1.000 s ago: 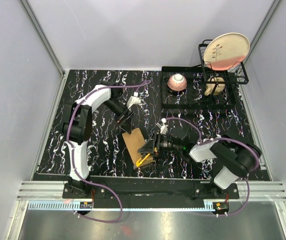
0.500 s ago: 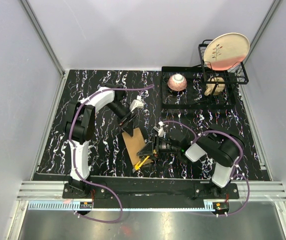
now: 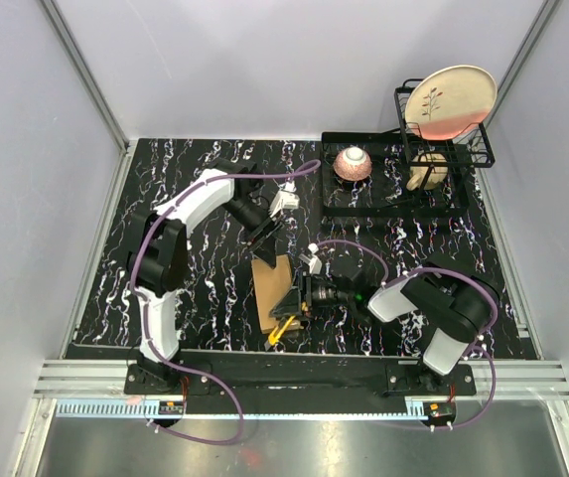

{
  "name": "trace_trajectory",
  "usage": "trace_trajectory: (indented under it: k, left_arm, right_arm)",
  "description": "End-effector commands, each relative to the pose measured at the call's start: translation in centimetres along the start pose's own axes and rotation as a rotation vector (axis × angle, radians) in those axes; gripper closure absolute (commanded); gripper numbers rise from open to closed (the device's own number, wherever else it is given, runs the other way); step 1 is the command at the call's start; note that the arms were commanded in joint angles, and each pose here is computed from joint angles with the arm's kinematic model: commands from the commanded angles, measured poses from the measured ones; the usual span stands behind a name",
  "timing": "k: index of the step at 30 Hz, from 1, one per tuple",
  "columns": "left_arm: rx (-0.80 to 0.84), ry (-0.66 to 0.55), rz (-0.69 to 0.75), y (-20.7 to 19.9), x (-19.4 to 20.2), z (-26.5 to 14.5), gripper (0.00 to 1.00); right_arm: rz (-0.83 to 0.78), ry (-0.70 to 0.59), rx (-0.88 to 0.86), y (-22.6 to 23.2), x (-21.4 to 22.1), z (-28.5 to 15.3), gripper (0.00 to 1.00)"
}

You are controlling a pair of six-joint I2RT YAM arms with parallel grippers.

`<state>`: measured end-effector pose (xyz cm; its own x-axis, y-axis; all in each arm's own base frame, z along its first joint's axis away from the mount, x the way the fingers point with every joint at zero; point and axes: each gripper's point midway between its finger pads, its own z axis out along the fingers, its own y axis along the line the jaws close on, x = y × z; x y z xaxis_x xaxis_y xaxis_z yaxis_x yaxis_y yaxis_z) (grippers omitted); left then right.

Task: Unpack the express box
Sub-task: Adjust the express box at the center of the board, then place the knife at the center of the board.

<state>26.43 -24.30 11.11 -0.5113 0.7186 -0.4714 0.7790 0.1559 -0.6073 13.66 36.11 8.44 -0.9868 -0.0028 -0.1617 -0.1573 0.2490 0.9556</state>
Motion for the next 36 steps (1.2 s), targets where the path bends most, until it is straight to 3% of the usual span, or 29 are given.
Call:
trace_trajectory:
  k: [1, 11, 16, 20, 24, 27, 36]
  left_arm:
    - [0.099, -0.065, 0.061, -6.5, -2.2, -1.6, 0.3]
    - [0.108, -0.084, 0.113, -10.5, -2.1, -2.9, 0.3]
    - [0.027, -0.08, 0.119, -9.9, -1.9, -3.9, 0.22]
    - [-0.061, -0.084, 0.127, -9.0, -1.7, -4.9, 0.23]
    - [-0.112, -0.067, 0.115, -7.5, -1.3, -5.2, 0.24]
    - [-0.124, -0.069, 0.108, -6.8, -1.3, -5.1, 0.24]
    - [-0.145, -0.058, 0.098, -5.5, -1.3, -4.7, 0.24]
  right_arm:
    - [-0.034, -0.04, 0.084, -1.9, -0.7, 0.4, 1.0]
    - [-0.059, -0.05, 0.093, -2.6, -0.7, 0.3, 1.0]
    - [-0.157, -0.136, 0.014, 2.6, -3.5, -1.7, 1.0]
    - [-0.28, -0.249, 0.07, 6.4, -6.6, -5.9, 1.0]
    - [-0.291, -0.344, 0.294, 4.3, -8.4, -11.6, 1.0]
    - [-0.242, -0.347, 0.349, 2.1, -8.4, -12.6, 1.0]
    - [-0.291, -0.441, 0.246, 1.5, -10.7, -11.8, 1.0]
